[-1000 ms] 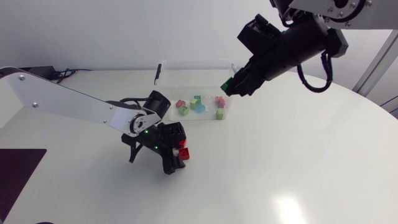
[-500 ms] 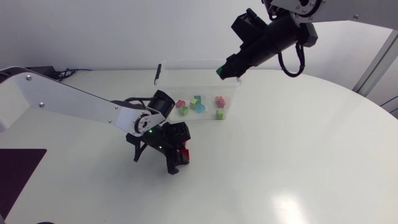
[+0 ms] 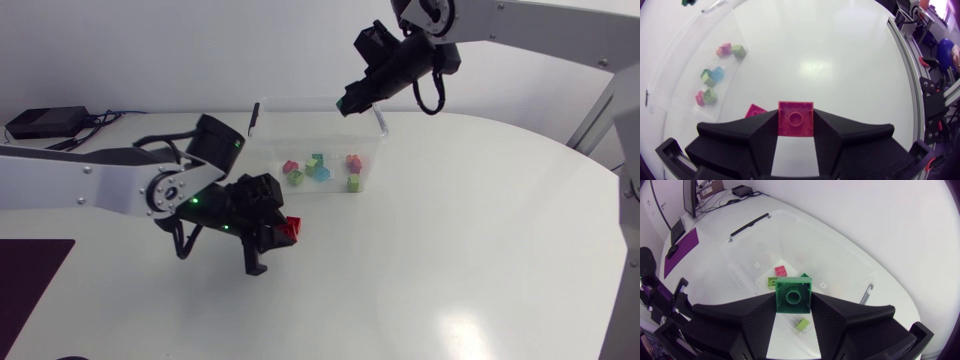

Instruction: Place the duplo bricks in the container

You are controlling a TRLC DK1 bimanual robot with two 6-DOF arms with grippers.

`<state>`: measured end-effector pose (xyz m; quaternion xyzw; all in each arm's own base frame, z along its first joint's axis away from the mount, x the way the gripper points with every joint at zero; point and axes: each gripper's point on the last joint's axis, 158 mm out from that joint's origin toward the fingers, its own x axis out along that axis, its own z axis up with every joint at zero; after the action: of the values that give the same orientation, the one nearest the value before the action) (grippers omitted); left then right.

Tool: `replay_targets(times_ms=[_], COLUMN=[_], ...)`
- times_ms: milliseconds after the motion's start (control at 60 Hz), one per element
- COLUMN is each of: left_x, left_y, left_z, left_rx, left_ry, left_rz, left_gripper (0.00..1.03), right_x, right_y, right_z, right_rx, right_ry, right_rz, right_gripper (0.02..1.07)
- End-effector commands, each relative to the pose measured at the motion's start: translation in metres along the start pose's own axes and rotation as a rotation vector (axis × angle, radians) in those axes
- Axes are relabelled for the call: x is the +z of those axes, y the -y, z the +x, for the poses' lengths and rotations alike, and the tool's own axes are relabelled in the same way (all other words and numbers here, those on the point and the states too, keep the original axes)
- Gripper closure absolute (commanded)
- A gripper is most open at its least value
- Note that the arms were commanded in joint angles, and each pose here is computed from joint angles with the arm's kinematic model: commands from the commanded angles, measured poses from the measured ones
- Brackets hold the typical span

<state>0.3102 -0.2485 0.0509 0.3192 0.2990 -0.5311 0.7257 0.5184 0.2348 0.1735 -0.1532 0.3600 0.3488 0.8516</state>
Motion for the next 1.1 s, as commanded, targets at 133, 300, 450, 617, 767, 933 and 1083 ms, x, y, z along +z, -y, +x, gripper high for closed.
replay_targets(times_ms=[133,300,450,617,767,933,1083], left_x=[0.022,0.047,0.06,0.069,0.069,0.071,0.076], left_y=[-0.016,-0.043,-0.078,-0.13,-0.165,-0.202,-0.224], left_z=[-0.04,-0.061,-0.073,-0.078,-0.07,-0.059,-0.044], left_rx=[0.064,0.128,0.197,0.282,0.323,0.365,0.377], left_ry=[0.07,0.129,0.167,0.218,0.241,0.281,0.279], left_rz=[-0.035,-0.048,-0.078,-0.141,-0.173,-0.217,-0.218], left_gripper=[0.84,0.84,0.84,0.84,0.84,0.84,0.83], right_x=[-0.009,-0.016,-0.01,-0.022,-0.043,-0.066,-0.085], right_y=[0.025,0.029,0.007,-0.036,-0.068,-0.094,-0.107], right_z=[0.032,0.036,0.011,-0.007,-0.011,-0.013,-0.021], right_rx=[-0.016,-0.024,-0.018,0.025,0.061,0.094,0.107], right_ry=[-0.04,-0.059,-0.024,-0.027,-0.051,-0.075,-0.092], right_rz=[0.057,0.059,0.011,-0.065,-0.112,-0.137,-0.141], right_gripper=[0.22,0.07,0.07,0.07,0.07,0.07,0.07])
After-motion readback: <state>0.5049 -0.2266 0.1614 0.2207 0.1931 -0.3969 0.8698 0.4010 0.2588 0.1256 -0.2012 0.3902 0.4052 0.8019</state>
